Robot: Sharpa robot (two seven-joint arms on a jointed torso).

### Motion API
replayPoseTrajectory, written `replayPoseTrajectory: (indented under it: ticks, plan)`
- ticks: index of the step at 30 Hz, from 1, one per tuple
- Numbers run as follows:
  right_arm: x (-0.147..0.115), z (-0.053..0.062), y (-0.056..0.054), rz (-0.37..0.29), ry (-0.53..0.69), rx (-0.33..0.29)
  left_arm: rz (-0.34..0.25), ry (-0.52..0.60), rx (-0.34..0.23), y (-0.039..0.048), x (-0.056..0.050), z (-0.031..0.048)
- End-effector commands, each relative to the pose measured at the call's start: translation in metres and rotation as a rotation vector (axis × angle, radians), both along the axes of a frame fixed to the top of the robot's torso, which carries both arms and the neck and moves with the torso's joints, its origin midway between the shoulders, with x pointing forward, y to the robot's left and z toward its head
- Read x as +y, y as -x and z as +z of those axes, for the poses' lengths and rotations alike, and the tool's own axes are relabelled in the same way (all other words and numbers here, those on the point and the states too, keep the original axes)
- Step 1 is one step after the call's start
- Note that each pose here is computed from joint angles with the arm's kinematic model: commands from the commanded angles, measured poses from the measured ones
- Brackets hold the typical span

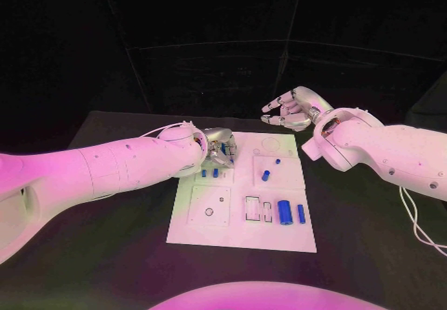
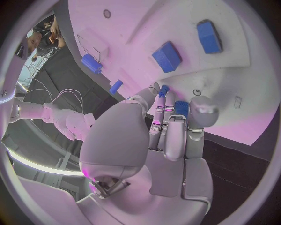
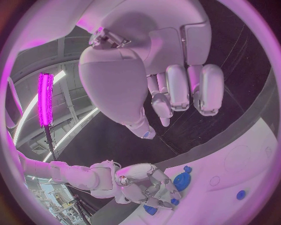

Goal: Assemble the parts on the task board

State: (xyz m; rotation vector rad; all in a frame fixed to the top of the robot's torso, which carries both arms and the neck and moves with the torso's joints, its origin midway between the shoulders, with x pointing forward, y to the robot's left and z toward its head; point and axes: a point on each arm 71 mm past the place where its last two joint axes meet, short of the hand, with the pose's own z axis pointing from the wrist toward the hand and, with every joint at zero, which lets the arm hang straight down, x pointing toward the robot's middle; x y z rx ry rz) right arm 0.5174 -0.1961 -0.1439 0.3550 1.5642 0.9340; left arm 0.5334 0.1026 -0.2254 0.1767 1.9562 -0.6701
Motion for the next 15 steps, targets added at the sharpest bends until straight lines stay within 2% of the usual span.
replayPoseTrajectory:
  ticks: [1, 15]
  plan:
    - [0.0014, 0.0015, 0.0, 0.009, -0.004, -0.006, 0.0, -0.027, 0.01, -0.0006, 0.0, -0.0011]
    - [0.003, 0.0013, -0.0002, 0.013, -0.004, -0.005, 0.012, -0.05, 0.025, -0.0029, -0.0038, -0.0056]
